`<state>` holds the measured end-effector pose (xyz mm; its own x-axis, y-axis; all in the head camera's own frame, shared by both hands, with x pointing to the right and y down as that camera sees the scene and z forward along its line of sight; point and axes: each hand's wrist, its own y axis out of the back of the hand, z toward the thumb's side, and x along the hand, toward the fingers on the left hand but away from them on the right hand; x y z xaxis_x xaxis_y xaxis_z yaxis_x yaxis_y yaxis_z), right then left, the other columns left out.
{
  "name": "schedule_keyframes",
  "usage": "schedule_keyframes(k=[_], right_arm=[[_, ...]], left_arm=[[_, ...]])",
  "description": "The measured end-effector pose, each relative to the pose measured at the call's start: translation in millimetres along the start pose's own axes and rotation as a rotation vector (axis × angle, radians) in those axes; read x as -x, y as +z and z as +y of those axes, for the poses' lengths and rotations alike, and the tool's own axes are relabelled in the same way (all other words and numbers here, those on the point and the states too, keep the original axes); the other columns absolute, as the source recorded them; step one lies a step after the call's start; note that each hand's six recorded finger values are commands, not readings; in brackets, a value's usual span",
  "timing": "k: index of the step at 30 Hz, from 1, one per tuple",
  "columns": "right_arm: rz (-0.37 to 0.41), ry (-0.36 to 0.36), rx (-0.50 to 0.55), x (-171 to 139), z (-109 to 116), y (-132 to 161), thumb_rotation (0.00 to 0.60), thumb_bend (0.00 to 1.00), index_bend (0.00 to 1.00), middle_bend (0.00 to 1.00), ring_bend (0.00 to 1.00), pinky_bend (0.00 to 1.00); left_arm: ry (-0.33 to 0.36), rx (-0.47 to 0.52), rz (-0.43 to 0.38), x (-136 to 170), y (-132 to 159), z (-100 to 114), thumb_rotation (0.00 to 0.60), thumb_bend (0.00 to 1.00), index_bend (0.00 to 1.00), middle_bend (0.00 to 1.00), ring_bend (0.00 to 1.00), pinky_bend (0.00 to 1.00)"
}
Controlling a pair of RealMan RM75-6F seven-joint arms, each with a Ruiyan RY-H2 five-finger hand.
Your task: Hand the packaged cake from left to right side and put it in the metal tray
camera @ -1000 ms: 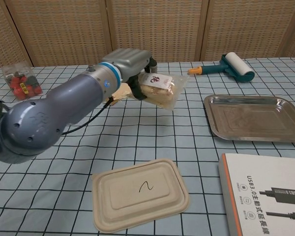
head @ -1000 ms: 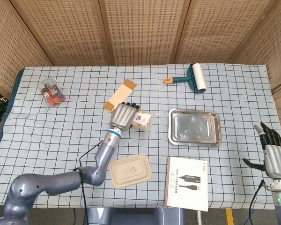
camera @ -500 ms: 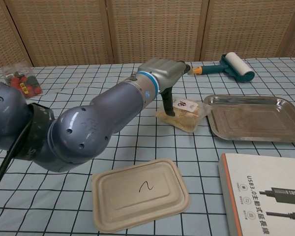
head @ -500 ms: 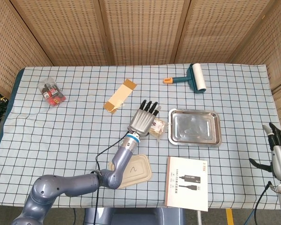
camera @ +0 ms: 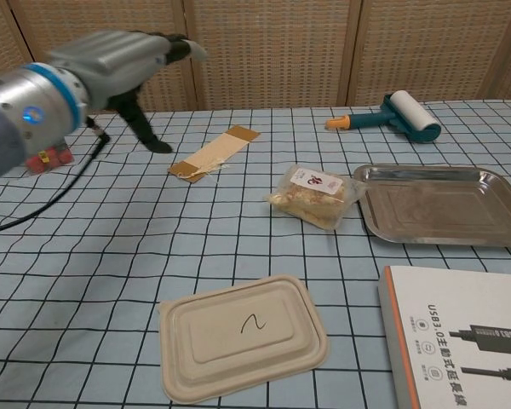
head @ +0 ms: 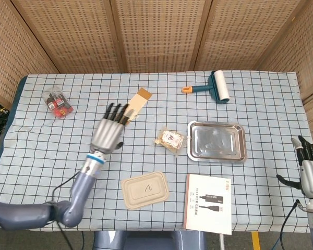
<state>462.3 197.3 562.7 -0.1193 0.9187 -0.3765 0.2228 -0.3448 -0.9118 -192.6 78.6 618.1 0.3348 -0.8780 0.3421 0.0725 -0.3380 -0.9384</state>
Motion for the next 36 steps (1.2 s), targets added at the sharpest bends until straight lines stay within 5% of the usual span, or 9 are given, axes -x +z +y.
schedule_keyframes(k=[5,17,26,36], right_arm=[[0.002,0.013,-0.023,3.3,-7.6,3.8,0.600,0.13,0.00,0.00,0.00,0.00],[0.086,0.048,-0.065,12.9,-31.5,38.2,0.600,0.13,0.00,0.00,0.00,0.00],[0.264,0.098,-0.084,36.9,-49.3,135.0,0.600,0.13,0.00,0.00,0.00,0.00],[0.396,0.290,-0.073,64.0,-108.5,260.7,0.600,0.13,0.00,0.00,0.00,0.00]], left_arm=[[-0.005,-0.055,0.153,69.4,-89.3,2.1,0.600,0.01,0.00,0.00,0.00,0.00],[-0.016,0.076,0.351,187.3,-180.3,-12.4,0.600,0.01,0.00,0.00,0.00,0.00],[0.001,0.106,0.360,201.4,-198.1,-5.0,0.600,0.01,0.00,0.00,0.00,0.00],[-0.051,0.143,0.344,199.8,-203.7,-9.7,0.600,0.01,0.00,0.00,0.00,0.00]])
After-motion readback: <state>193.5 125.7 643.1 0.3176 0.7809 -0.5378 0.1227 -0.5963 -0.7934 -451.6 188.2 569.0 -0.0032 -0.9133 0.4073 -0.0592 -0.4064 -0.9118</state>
